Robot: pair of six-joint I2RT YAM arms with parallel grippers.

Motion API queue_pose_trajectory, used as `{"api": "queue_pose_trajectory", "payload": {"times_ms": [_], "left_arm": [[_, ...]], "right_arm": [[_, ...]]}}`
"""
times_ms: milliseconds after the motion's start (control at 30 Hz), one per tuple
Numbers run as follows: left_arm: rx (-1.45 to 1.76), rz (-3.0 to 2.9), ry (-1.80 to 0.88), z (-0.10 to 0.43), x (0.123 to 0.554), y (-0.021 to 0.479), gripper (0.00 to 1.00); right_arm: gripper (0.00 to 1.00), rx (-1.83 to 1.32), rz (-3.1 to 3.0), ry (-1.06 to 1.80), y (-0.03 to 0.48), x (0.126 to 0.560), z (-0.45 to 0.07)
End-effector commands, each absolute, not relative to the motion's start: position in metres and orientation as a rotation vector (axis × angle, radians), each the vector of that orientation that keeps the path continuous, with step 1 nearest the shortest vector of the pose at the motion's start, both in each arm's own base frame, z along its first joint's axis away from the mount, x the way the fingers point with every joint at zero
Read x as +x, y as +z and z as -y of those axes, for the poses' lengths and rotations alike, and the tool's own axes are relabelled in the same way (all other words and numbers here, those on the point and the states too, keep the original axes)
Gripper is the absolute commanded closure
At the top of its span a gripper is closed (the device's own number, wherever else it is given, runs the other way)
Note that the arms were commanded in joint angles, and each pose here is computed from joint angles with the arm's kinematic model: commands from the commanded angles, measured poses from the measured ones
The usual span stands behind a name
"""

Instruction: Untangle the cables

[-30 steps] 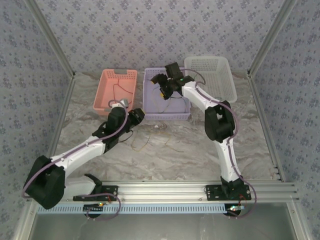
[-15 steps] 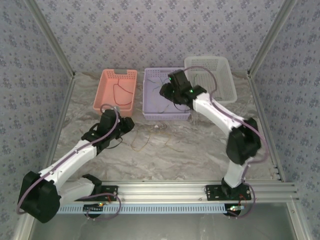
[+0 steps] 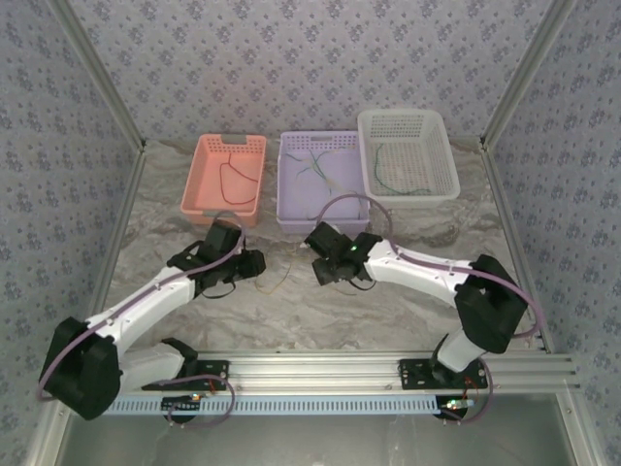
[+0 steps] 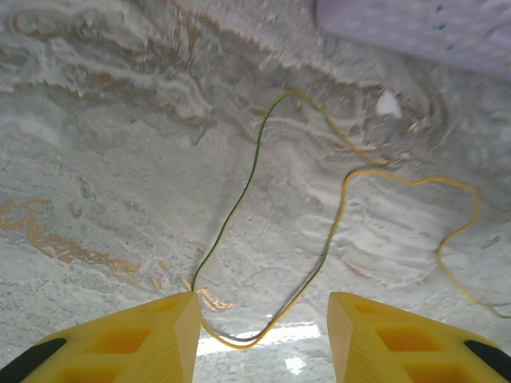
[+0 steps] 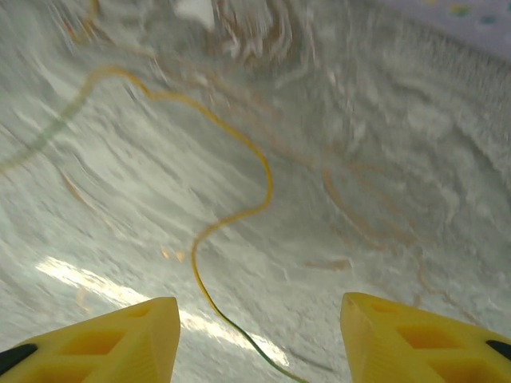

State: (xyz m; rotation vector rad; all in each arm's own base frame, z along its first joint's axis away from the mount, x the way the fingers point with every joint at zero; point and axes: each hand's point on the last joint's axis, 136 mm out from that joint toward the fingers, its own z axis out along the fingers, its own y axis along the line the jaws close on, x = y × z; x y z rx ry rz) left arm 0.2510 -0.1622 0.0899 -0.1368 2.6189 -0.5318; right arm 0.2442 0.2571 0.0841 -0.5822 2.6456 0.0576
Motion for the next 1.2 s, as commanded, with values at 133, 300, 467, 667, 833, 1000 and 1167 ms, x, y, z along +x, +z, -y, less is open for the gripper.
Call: {"api": "queue_pose_trajectory", "payload": {"times_ms": [133,300,467,667,833,1000,1167], "left_arm": [[-0.007,-2.619,-0.460,0.174,0.259,0.088,0.48],[0.053,-2.602,-0.432,0.182,0.269,0.092,0.44],[0.121,-2.616,-0.372,0.186,0.282,0.091,0.39],[0.260,-2.610,-0.297,0.196,0.300,0.087,0.34],[0.360,-2.641,-0.189,0.196,0.308,0.067,0.34],[0.390,-2.645,-0.128,0.197,0.316,0.047,0.38],[0.354,-2.639,-0.121,0.200,0.324,0.034,0.44]], "right_arm": [[0.38,-0.745,-2.699,-0.219,0.049,0.217,-0.236],[0.42,-0.781,-2.727,-0.231,0.031,0.217,-0.237],[0.61,-0.813,-2.758,-0.265,0.012,0.217,-0.238],[0.85,-0.825,-2.761,-0.249,0.009,0.213,-0.234],[0.95,-0.833,-2.755,-0.254,0.011,0.211,-0.228],[0.98,-0.844,-2.752,-0.241,0.012,0.212,-0.229],[1.00,-0.842,-2.752,-0.233,0.013,0.210,-0.227]]}}
